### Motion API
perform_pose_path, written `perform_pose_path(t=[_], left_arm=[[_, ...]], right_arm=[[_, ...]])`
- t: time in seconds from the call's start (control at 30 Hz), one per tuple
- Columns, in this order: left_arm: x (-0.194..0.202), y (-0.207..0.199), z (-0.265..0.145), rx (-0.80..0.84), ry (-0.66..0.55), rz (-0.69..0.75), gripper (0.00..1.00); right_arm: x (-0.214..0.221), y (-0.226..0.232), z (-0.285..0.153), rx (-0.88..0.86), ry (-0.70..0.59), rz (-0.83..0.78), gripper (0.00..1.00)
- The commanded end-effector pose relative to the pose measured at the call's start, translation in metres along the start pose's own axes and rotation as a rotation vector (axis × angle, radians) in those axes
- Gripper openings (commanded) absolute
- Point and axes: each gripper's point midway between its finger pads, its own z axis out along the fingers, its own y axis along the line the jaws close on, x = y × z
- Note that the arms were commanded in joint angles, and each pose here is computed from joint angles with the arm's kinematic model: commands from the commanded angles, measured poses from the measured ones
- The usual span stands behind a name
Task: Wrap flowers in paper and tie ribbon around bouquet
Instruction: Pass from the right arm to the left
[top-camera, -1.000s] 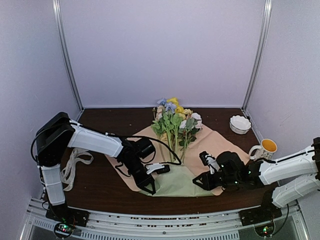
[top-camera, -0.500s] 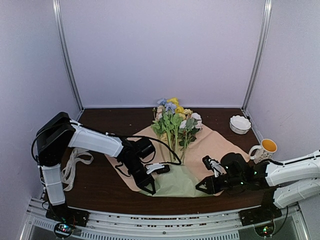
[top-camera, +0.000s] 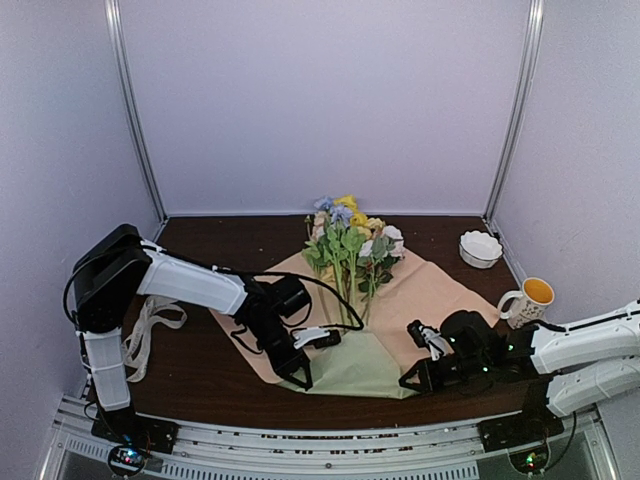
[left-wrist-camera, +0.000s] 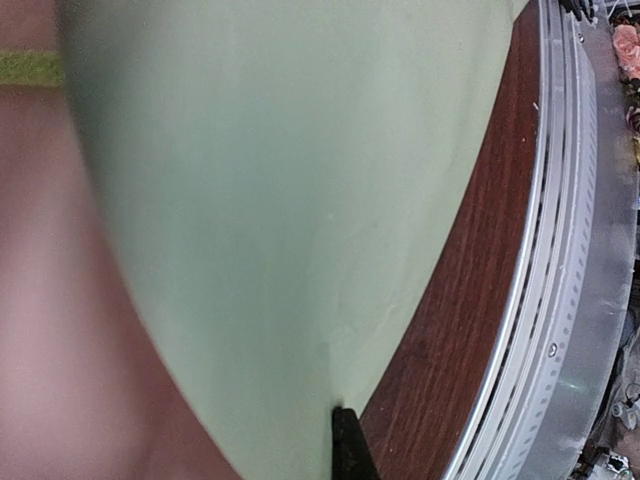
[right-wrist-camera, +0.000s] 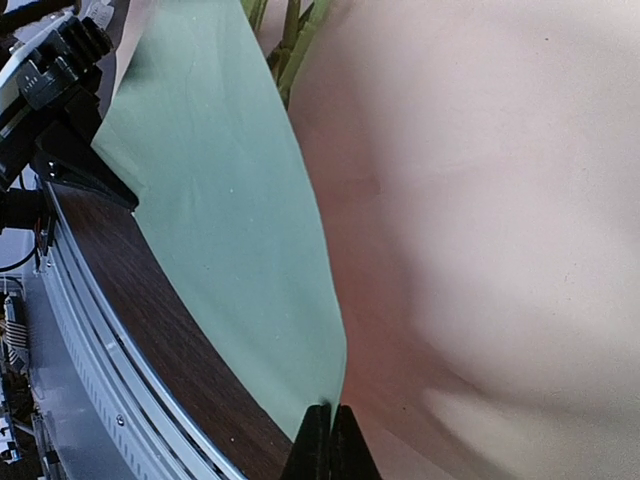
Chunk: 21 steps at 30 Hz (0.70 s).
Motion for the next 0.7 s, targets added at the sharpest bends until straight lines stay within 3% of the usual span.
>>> perform_pose_path(t=[0.0, 0.43, 0.67], left_arm=[[0.023, 0.010, 0.007, -0.021, 0.081, -0.062, 0.00], [0.032, 0.012, 0.011, 0.004, 0.102, -0.085, 0.00], [0.032, 0.012, 0.013, 0.017, 0.104, -0.090, 0.00]], right_arm=[[0.006, -0.029, -0.001, 0.134, 0.008, 0.028, 0.00], [0.010, -0.052, 0.003, 0.223, 0.027, 0.085, 0.00], [-0.017, -0.044, -0.022, 0.319, 0.012, 0.021, 0.14]])
